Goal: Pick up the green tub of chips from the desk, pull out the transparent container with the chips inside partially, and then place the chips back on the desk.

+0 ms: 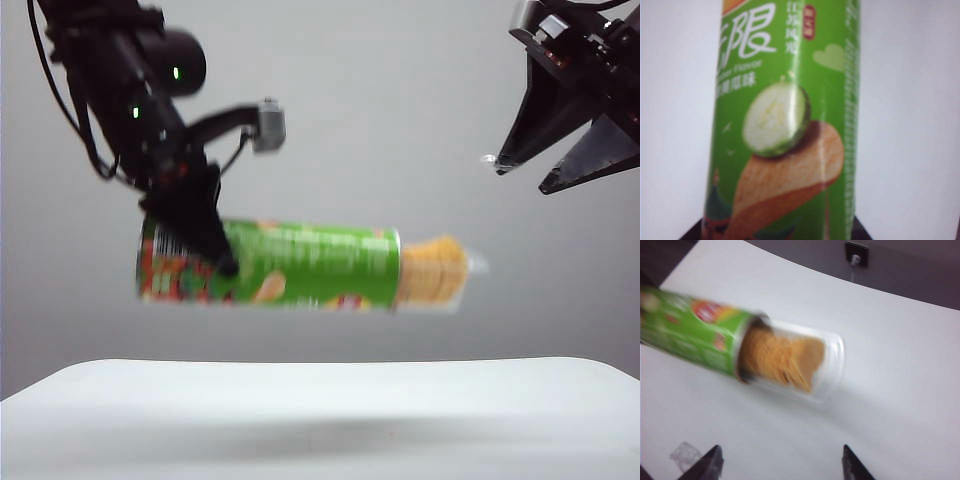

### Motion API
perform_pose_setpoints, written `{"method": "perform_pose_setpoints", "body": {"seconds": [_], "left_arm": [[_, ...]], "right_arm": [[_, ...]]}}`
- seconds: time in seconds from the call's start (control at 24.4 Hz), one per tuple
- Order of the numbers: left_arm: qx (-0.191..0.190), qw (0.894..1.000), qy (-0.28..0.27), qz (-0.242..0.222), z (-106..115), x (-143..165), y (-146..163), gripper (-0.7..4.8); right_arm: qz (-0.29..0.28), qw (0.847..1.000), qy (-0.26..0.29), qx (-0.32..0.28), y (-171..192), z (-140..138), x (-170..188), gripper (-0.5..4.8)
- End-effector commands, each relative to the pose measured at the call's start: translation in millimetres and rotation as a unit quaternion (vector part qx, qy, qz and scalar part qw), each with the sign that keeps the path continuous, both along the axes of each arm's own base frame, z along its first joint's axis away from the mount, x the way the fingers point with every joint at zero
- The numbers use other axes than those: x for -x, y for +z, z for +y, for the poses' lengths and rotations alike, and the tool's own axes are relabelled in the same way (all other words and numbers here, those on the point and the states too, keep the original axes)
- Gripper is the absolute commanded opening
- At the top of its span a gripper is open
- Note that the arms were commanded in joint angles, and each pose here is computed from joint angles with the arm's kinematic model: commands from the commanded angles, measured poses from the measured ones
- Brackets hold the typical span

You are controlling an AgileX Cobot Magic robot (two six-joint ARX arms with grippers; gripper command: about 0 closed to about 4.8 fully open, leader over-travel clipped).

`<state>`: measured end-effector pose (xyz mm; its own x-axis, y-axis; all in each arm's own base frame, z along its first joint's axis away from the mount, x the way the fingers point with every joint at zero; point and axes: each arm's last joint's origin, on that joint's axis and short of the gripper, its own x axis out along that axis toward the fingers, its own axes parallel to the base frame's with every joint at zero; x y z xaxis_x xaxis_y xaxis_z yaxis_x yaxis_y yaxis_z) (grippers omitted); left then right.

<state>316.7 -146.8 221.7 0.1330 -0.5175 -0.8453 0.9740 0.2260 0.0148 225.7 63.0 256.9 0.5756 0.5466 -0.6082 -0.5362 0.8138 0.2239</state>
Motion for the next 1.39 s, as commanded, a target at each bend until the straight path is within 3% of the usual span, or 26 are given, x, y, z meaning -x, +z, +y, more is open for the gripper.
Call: {"method": "perform_pose_setpoints", "body": {"seconds": [0.04, 0.25, 0.53, 0.74, 1.19, 1.27, 1.35, 1.39], "left_arm": [[0.001, 0.999, -0.004, 0.041, -0.8, 0.1, -25.3, 2.41], [-0.012, 0.997, -0.004, 0.072, 0.5, 3.6, -60.6, 2.41], [-0.004, 1.0, -0.025, -0.003, 1.6, 4.4, -85.7, 2.37], [0.0, 0.996, -0.065, -0.055, 4.7, 11.3, -103.3, 2.37], [0.02, 0.994, -0.07, -0.078, 4.1, 11.7, -114.7, 2.43], [0.022, 0.995, -0.068, -0.072, 4.2, 12.3, -114.7, 2.94], [0.028, 0.997, -0.054, -0.051, 4.3, 13.9, -115.2, 4.79], [0.031, 0.998, -0.045, -0.044, 4.3, 13.9, -115.2, 4.79]], "right_arm": [[0.0, 1.0, 0.008, -0.011, 1.8, 0.6, 0.7, 3.06], [0.013, 1.0, -0.001, 0.0, -6.9, -0.5, 2.9, 3.19], [0.046, 0.999, -0.001, 0.008, -37.3, -2.5, 11.8, 3.19], [0.033, 0.999, -0.013, -0.016, -35.3, -1.5, 8.6, 3.19], [0.027, 0.999, -0.008, -0.025, -34.0, -0.8, 7.8, 3.19], [0.028, 0.999, -0.008, -0.025, -34.0, -0.8, 7.8, 3.18], [0.028, 0.999, -0.008, -0.025, -34.0, -0.8, 7.8, 3.19], [0.028, 0.999, -0.008, -0.025, -34.0, -0.8, 7.8, 3.18]]}}
